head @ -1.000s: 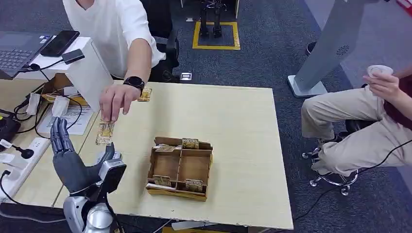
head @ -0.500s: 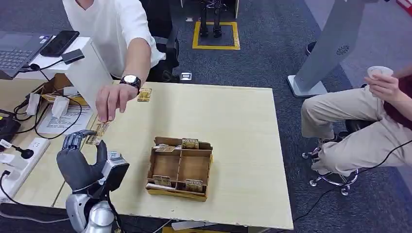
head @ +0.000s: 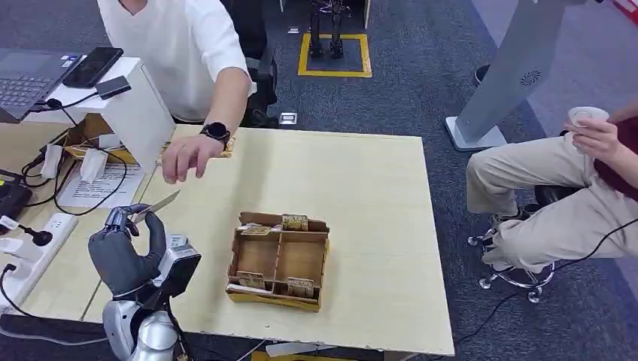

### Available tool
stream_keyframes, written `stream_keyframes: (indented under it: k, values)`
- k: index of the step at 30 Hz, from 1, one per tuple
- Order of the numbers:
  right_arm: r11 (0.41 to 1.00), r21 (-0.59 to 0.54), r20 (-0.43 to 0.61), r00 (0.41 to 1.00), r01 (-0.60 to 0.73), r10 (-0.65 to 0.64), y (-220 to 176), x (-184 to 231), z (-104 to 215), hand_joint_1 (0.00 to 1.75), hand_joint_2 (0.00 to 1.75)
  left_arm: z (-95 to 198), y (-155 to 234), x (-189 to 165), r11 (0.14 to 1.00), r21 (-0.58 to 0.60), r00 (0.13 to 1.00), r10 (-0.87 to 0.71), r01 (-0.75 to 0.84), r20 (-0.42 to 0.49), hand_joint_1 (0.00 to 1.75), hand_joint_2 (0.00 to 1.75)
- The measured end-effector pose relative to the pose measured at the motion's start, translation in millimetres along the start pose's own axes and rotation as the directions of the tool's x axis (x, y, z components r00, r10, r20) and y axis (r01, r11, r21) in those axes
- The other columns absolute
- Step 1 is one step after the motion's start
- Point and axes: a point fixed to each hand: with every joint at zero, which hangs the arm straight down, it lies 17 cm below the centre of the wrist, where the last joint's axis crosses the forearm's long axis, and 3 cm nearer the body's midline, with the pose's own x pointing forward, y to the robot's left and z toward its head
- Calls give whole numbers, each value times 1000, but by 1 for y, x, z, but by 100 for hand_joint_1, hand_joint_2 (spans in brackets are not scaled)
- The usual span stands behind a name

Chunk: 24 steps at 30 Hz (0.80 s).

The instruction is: Pass the card to the sensor for recognition and then transmit it.

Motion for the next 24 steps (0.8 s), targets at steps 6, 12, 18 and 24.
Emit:
stream_keyframes:
  k: [6, 12, 18, 24]
  values:
    - [1000, 0, 0, 1000, 0, 0, 0, 0, 0, 0, 175, 0, 0, 0, 1000, -2, 1000, -5, 5, -1, 175, 175]
    - [1000, 4, -1, 1000, 3, -3, 1, 0, 0, 0, 175, 1, -1, -4, 999, -13, 999, -36, 35, -5, 175, 175]
    - [1000, 5, -8, 1000, 11, -11, 2, -1, 1, 0, 175, 4, 4, -15, 997, -14, 997, -70, 69, -17, 175, 175]
    - [1000, 7, -19, 999, 26, -26, 2, -4, 1, 0, 175, 10, 11, -37, 990, -26, 989, -137, 136, -57, 175, 175]
